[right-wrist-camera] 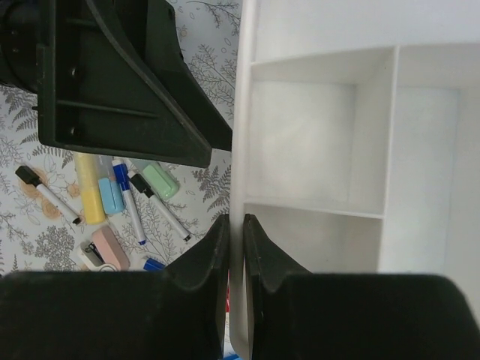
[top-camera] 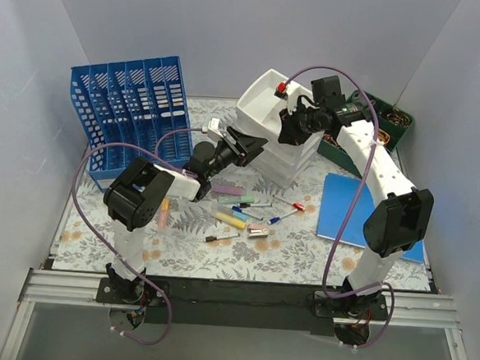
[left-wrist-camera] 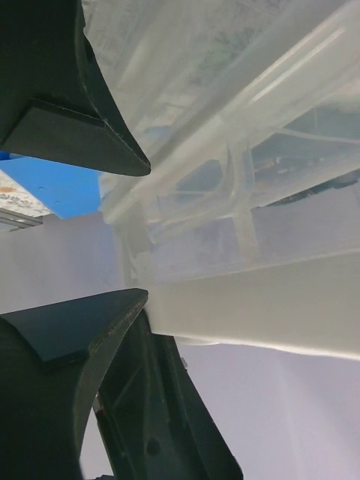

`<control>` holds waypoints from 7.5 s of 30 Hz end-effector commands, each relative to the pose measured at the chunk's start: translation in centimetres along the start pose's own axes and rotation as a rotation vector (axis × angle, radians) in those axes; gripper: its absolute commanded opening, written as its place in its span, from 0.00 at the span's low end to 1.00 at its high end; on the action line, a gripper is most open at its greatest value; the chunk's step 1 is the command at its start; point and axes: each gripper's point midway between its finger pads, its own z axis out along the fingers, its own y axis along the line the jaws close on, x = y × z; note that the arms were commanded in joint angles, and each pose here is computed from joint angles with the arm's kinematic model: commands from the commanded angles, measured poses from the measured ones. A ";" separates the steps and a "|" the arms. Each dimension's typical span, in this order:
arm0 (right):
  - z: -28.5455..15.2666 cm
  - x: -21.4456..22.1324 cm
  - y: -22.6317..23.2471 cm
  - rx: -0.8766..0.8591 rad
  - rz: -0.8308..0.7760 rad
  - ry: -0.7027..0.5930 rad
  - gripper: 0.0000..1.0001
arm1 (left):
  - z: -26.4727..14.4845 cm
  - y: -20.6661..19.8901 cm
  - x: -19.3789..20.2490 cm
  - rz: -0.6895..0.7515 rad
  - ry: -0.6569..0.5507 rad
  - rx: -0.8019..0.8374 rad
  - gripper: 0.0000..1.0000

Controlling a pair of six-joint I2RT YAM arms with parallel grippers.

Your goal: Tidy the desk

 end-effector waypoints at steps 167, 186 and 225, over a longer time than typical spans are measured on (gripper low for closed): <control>1.0 0.3 -0.2 -0.103 0.116 -0.020 0.01 | 1.1 -8.2 -3.5 -0.079 -0.168 0.437 0.44; 1.4 0.7 0.7 -0.158 0.136 -0.016 0.01 | 1.7 -8.9 -4.0 -0.058 -0.193 0.503 0.33; 2.5 2.6 -2.1 -0.076 0.181 0.037 0.01 | -0.7 -12.4 -5.5 -0.046 -0.216 0.642 0.30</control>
